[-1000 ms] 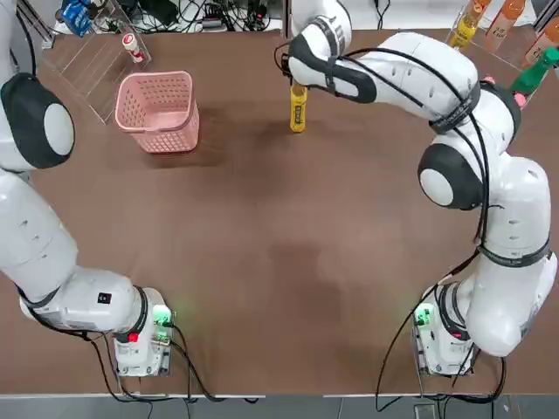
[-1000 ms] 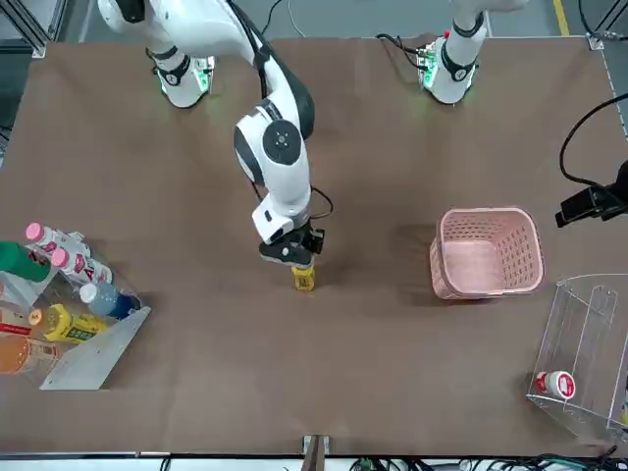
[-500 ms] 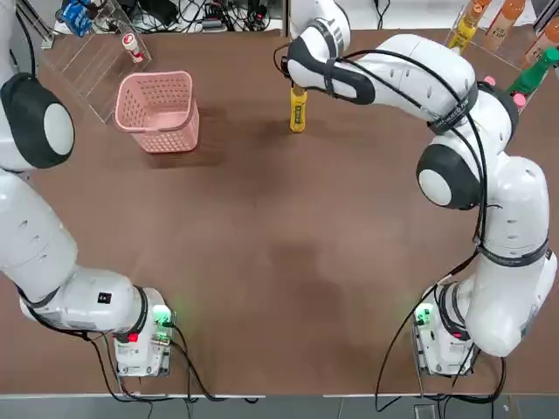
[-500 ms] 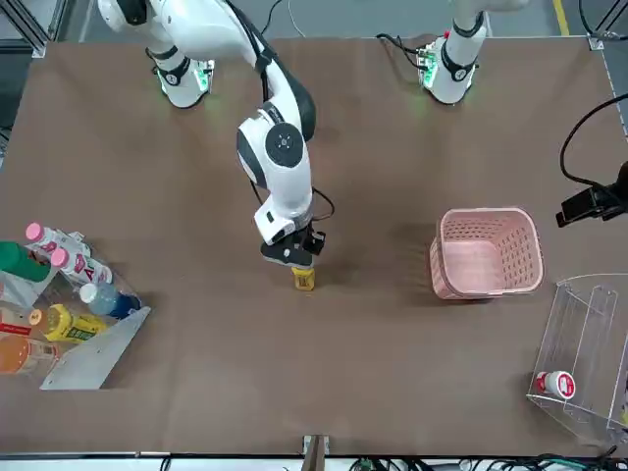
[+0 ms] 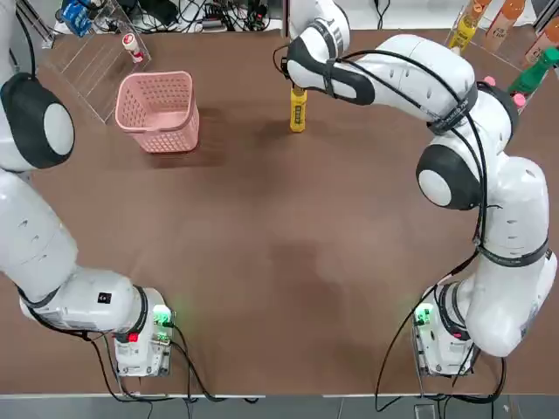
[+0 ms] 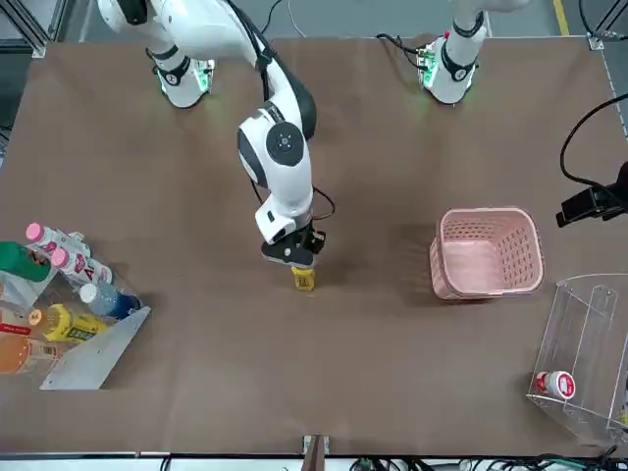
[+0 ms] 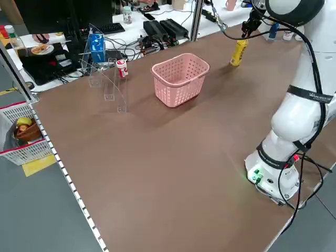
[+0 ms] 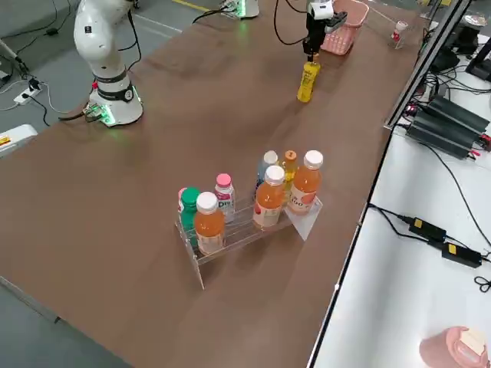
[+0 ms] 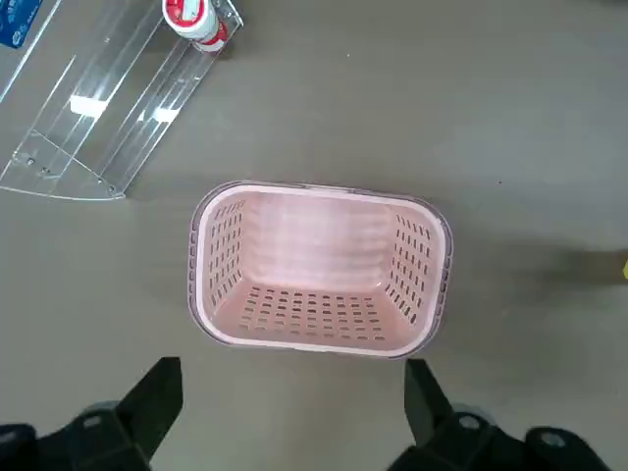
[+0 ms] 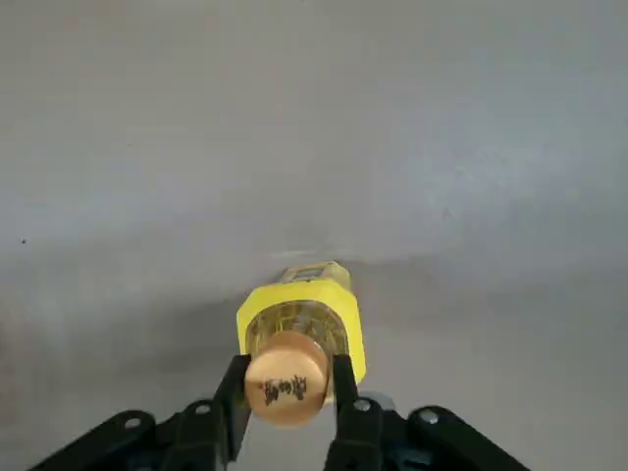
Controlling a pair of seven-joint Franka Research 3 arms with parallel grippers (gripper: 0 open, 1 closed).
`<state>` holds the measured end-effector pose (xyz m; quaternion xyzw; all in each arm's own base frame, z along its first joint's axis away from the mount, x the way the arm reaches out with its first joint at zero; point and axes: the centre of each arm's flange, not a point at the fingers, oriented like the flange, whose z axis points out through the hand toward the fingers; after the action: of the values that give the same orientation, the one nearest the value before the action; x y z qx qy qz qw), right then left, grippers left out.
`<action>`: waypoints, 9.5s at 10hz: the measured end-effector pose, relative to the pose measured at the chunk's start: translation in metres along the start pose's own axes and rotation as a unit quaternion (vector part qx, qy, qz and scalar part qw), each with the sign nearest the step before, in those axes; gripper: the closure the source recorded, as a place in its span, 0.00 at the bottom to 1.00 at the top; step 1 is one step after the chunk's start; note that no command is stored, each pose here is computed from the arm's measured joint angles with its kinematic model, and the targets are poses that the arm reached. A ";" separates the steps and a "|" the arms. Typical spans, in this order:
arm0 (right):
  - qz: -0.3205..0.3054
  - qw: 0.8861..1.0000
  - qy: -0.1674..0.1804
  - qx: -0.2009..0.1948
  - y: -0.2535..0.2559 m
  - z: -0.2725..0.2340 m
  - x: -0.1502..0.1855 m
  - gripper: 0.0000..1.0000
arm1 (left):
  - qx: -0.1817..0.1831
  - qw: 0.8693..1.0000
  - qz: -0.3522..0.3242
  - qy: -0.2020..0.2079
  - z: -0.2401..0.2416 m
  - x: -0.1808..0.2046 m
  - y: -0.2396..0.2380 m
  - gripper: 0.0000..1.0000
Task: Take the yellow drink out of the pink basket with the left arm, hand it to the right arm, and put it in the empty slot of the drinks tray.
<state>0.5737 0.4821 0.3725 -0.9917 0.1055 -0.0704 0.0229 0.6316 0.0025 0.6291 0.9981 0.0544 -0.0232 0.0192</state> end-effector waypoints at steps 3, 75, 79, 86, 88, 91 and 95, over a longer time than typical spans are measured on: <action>0.002 1.000 0.004 -0.001 0.002 -0.001 0.003 0.66 | 0.000 1.000 0.000 0.000 0.000 0.000 0.000 0.00; 0.221 0.974 0.010 -0.050 0.660 -0.127 0.250 0.66 | 0.000 1.000 -0.001 -0.001 0.001 0.000 -0.002 0.00; 0.217 0.975 0.003 -0.047 0.660 -0.126 0.240 0.66 | 0.000 1.000 -0.001 -0.001 0.001 0.000 -0.002 0.00; 0.212 0.976 -0.008 -0.045 0.661 -0.126 0.226 0.66 | 0.000 1.000 -0.002 -0.001 0.001 0.000 -0.002 0.00; 0.211 0.976 -0.006 -0.045 0.661 -0.126 0.227 0.66 | 0.000 1.000 -0.002 -0.001 0.001 0.000 -0.002 0.00; 0.208 0.977 -0.004 -0.051 0.663 -0.127 0.227 0.66 | 0.000 1.000 -0.002 -0.001 0.001 0.000 -0.002 0.00; 0.202 0.978 0.005 -0.051 0.663 -0.140 0.225 0.66 | 0.000 1.000 -0.002 -0.001 0.001 0.000 -0.002 0.00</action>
<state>0.6344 -0.2179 0.5014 -0.9493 0.3075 -0.0636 -0.0142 0.6317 0.0047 0.6284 0.9980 0.0561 -0.0239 0.0192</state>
